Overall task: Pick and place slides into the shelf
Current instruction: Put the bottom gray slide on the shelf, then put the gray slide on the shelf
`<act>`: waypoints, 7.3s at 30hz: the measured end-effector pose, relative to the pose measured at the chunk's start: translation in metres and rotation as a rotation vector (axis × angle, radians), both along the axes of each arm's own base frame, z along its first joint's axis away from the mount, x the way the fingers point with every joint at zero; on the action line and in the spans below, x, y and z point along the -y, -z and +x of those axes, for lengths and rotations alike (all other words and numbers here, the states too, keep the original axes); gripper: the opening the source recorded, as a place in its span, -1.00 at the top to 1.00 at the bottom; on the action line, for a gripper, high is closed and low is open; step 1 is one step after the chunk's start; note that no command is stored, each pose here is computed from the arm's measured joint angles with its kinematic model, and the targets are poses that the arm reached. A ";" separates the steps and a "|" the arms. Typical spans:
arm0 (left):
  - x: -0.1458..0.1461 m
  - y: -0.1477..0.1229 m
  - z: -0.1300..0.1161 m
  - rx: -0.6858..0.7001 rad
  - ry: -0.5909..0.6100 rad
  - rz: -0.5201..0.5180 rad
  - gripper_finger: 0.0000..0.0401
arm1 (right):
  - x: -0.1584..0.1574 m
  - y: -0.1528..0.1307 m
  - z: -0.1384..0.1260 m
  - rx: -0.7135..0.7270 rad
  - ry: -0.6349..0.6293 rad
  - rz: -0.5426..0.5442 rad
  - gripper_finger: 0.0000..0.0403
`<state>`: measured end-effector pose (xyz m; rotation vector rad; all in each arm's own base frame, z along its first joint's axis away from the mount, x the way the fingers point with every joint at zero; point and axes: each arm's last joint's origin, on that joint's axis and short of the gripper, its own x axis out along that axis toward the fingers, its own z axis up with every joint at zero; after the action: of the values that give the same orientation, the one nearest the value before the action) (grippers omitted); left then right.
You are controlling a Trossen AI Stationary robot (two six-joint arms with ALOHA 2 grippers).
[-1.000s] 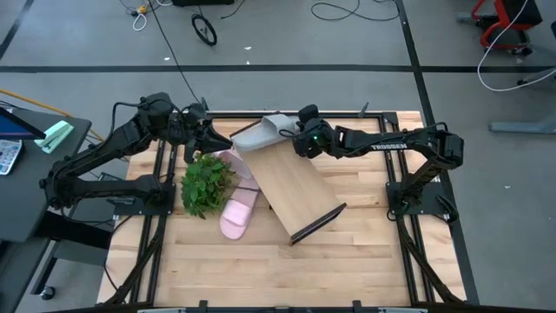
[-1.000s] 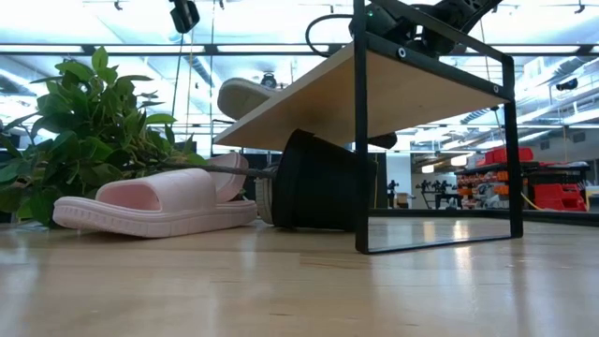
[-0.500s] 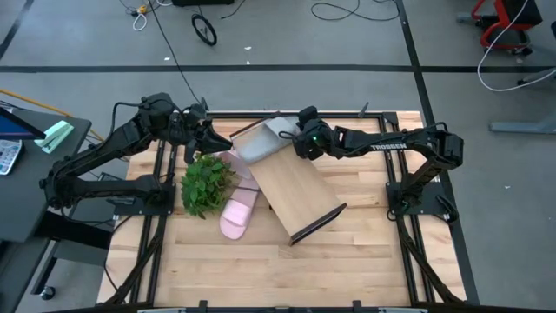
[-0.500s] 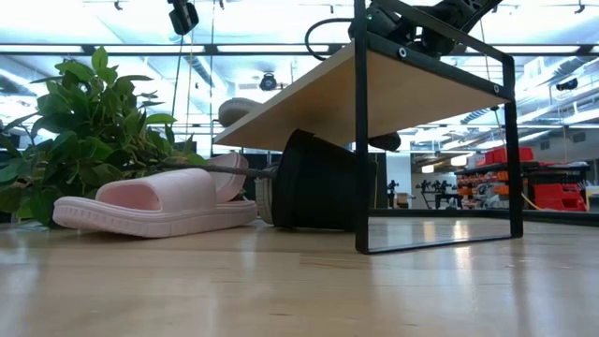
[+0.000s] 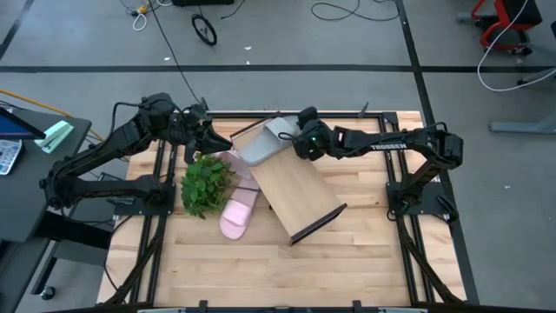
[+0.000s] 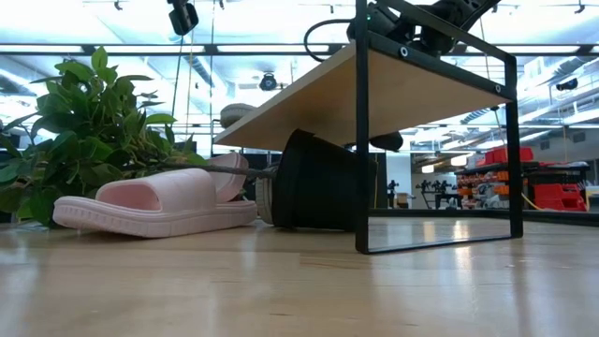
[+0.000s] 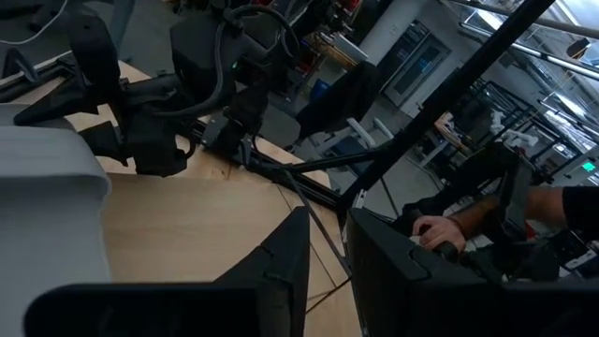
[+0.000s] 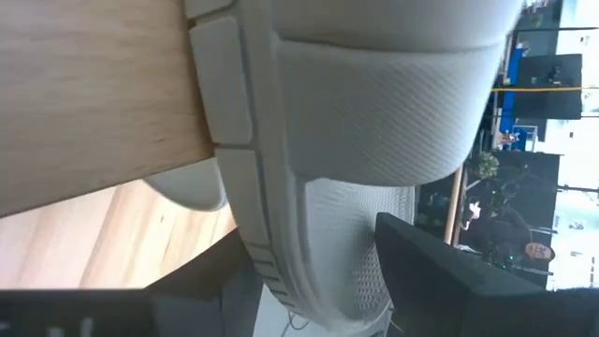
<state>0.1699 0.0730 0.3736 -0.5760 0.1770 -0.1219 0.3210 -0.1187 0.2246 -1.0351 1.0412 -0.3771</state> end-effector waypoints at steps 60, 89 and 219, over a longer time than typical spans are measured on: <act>-0.004 0.002 0.000 -0.002 -0.114 0.283 0.58 | 0.076 -0.039 -0.135 0.677 0.933 1.710 -0.01; -0.011 0.015 0.003 -0.165 -0.379 0.014 0.60 | 0.144 0.020 -0.121 0.767 0.771 1.774 0.02; -0.007 0.020 0.002 -0.213 -0.289 -0.085 0.61 | 0.154 0.074 -0.037 0.344 -0.173 1.125 -0.27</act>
<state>0.1717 0.0798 0.3531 -0.6929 0.2939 0.2138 0.2835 -0.2724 0.1507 -0.0298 0.6645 0.1872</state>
